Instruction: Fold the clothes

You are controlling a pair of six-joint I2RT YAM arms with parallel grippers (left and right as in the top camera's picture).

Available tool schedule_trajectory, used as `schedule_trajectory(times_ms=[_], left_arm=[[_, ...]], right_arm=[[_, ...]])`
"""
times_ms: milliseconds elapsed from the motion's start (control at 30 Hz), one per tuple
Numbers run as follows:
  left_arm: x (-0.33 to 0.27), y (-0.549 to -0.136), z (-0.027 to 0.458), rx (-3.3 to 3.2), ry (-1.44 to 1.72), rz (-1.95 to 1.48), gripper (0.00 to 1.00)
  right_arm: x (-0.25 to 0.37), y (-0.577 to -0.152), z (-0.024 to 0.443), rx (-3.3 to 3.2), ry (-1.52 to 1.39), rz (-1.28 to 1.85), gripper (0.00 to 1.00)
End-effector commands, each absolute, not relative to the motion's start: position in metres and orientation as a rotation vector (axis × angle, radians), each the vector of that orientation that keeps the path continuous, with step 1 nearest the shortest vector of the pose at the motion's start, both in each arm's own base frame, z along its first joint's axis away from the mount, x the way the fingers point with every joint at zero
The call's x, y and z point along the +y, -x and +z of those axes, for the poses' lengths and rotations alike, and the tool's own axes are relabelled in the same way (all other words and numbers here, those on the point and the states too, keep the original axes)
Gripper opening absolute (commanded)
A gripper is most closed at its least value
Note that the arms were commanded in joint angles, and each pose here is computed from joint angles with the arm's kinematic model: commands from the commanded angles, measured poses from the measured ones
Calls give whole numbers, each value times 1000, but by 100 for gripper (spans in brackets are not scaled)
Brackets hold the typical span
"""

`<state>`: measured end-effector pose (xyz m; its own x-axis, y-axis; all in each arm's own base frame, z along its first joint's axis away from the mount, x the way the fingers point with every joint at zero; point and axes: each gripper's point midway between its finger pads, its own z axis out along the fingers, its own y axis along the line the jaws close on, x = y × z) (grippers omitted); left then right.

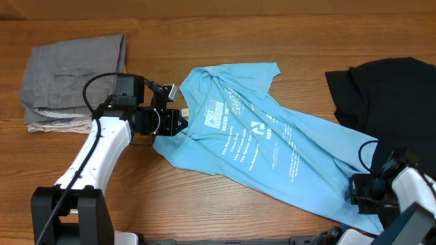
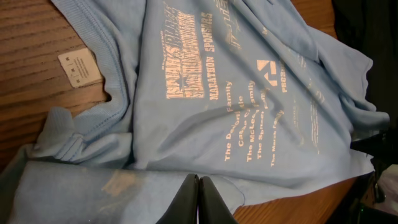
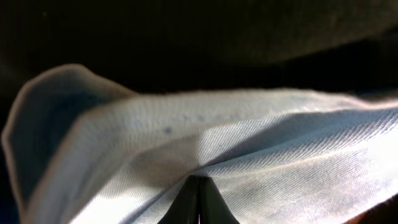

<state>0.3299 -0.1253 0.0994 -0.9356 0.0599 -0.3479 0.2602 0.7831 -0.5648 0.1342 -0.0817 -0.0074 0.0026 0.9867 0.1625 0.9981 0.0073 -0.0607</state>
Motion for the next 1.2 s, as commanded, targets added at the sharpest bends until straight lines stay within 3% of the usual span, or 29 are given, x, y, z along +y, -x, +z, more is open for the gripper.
schedule_trajectory(times_ms=[0, 333, 533, 767, 1033, 1167], left_arm=[[-124, -330, 101, 2664, -243, -890, 4], [-119, -330, 97, 2682, -232, -838, 4], [-119, -330, 97, 2682, -232, -838, 4], [-118, -331, 97, 2682, -231, -830, 4], [-109, -330, 90, 2720, -210, -754, 8], [-108, -326, 89, 2739, -199, -757, 8]], right_arm=[[-102, -130, -51, -2151, 2051, 53, 4], [-173, -159, -14, -2235, 1976, 386, 4], [-185, -172, -4, -2248, 2021, 397, 4], [-158, -230, -11, -2537, 1873, 52, 4], [-119, -252, -6, -2670, 1658, 46, 4], [-113, -271, 25, -2731, 1594, -25, 4]])
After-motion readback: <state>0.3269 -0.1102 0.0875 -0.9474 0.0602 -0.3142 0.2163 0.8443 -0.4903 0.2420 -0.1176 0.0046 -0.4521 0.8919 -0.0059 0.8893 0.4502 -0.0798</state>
